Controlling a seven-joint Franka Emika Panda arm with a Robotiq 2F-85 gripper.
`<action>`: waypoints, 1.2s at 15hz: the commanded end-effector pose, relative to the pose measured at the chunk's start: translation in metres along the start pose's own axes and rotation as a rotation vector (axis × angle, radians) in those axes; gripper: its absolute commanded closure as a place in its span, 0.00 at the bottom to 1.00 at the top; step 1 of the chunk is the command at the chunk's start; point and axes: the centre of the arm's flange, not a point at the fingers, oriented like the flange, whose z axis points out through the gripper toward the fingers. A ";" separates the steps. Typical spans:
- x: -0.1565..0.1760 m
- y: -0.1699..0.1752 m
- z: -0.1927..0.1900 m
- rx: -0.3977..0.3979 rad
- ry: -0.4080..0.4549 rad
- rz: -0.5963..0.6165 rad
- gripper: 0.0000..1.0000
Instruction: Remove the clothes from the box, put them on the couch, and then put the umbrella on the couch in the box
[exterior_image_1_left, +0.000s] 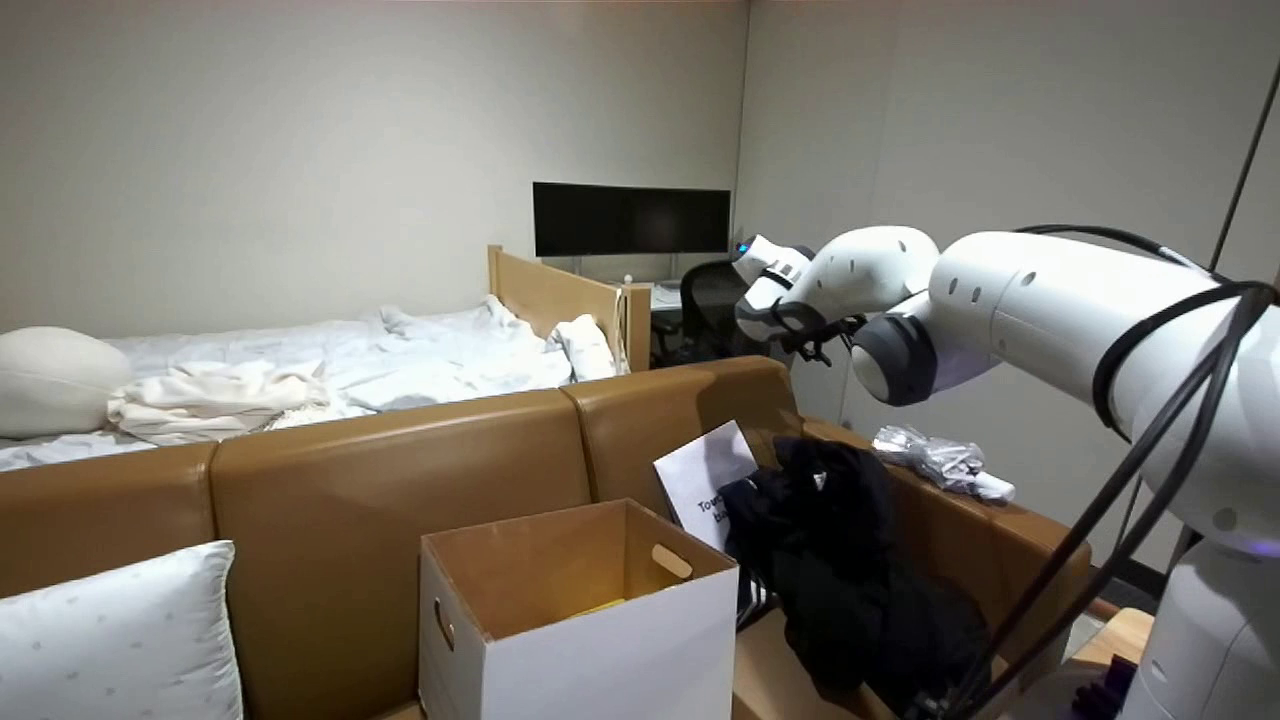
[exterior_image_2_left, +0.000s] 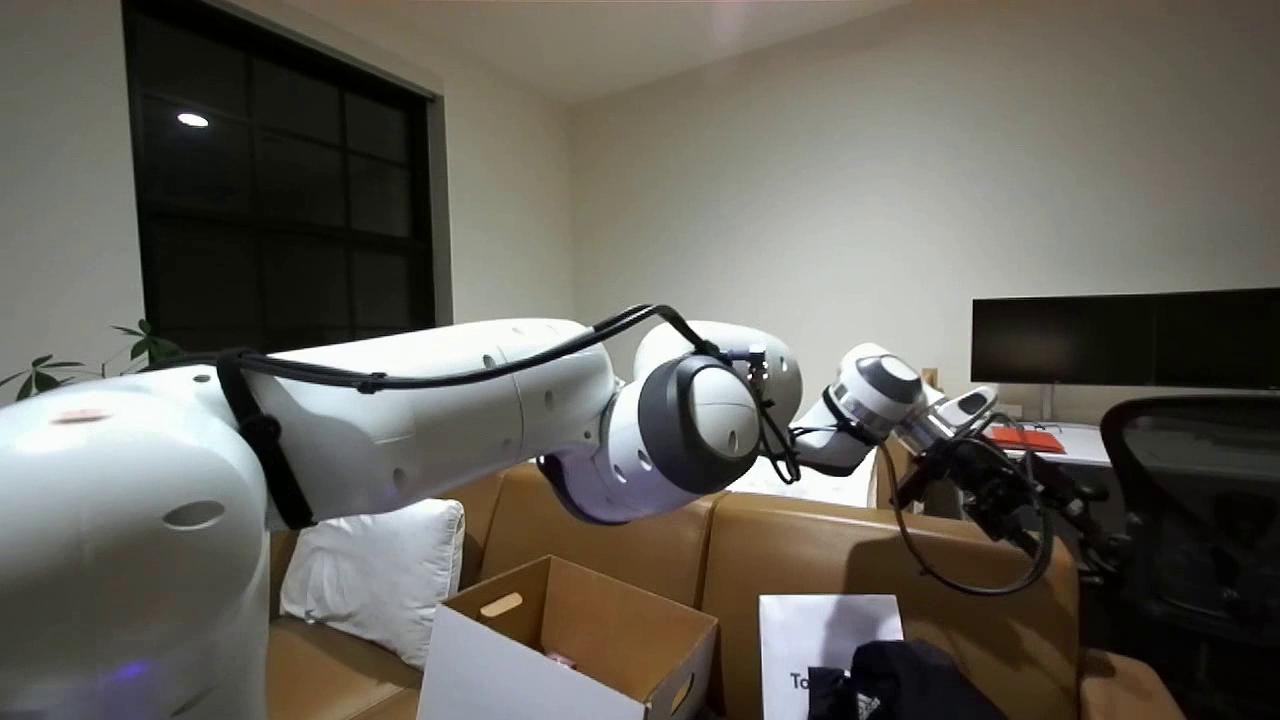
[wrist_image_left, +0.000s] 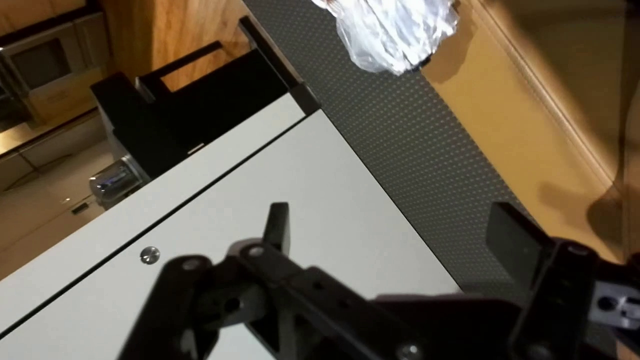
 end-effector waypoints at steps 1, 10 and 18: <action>0.071 -0.002 0.049 0.149 -0.055 0.106 0.00; 0.044 0.029 0.156 0.049 -0.344 0.255 0.00; 0.017 0.015 0.196 0.044 -0.296 0.144 0.00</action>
